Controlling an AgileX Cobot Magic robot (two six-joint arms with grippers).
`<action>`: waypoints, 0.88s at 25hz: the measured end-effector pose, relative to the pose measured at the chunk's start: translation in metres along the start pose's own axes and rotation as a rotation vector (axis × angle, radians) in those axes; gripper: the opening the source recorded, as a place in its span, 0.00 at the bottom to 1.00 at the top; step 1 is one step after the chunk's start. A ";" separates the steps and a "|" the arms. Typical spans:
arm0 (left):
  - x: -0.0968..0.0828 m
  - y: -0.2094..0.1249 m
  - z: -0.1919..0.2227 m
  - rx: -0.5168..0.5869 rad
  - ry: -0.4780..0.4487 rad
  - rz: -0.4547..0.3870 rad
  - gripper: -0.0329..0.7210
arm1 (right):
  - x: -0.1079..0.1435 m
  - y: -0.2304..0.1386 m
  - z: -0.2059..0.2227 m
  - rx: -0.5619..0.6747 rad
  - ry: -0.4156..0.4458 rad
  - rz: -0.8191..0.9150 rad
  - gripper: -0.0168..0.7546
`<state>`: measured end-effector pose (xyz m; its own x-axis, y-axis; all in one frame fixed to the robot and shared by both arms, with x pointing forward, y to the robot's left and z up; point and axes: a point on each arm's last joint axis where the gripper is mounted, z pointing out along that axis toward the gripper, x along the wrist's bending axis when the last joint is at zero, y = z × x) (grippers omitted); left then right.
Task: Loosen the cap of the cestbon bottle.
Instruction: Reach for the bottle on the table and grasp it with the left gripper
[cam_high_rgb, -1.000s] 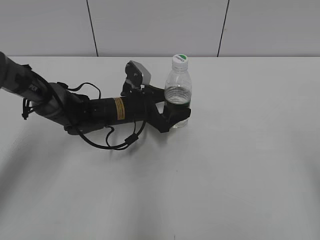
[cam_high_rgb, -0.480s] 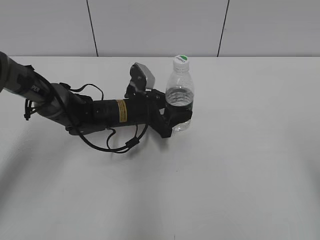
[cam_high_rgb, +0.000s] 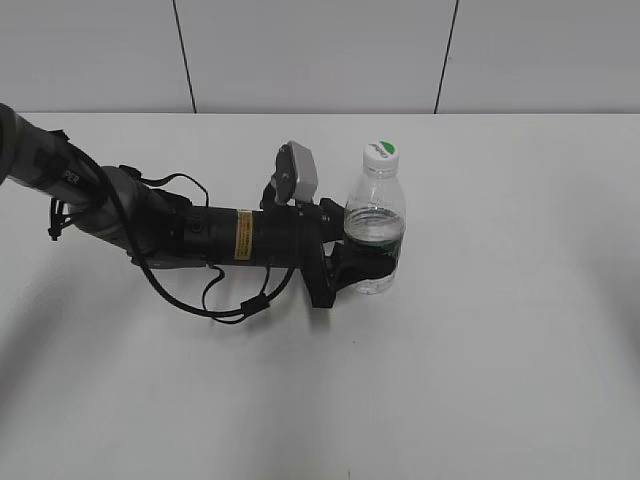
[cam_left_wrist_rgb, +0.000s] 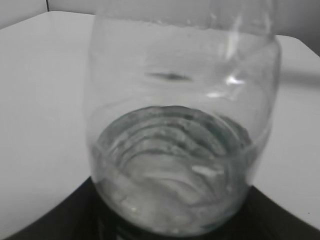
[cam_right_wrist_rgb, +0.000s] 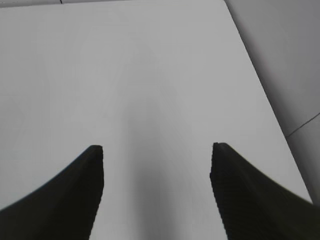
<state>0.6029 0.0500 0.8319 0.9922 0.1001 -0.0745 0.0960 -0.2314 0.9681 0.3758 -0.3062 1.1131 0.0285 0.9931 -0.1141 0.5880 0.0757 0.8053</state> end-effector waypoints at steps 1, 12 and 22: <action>0.000 0.000 0.000 0.000 -0.002 0.001 0.56 | 0.000 0.008 0.005 0.040 -0.001 -0.001 0.69; -0.006 -0.001 0.000 0.011 -0.067 0.028 0.56 | 0.000 0.058 0.070 0.528 -0.008 -0.011 0.69; -0.008 -0.001 0.000 0.014 -0.088 0.036 0.56 | 0.020 0.078 0.142 0.678 0.136 0.068 0.69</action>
<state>0.5952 0.0495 0.8315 0.9981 0.0063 -0.0606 0.0603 -0.2471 0.9671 0.5369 -0.2933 1.0917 0.0076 0.9994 0.0331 0.9651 -0.0160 0.2614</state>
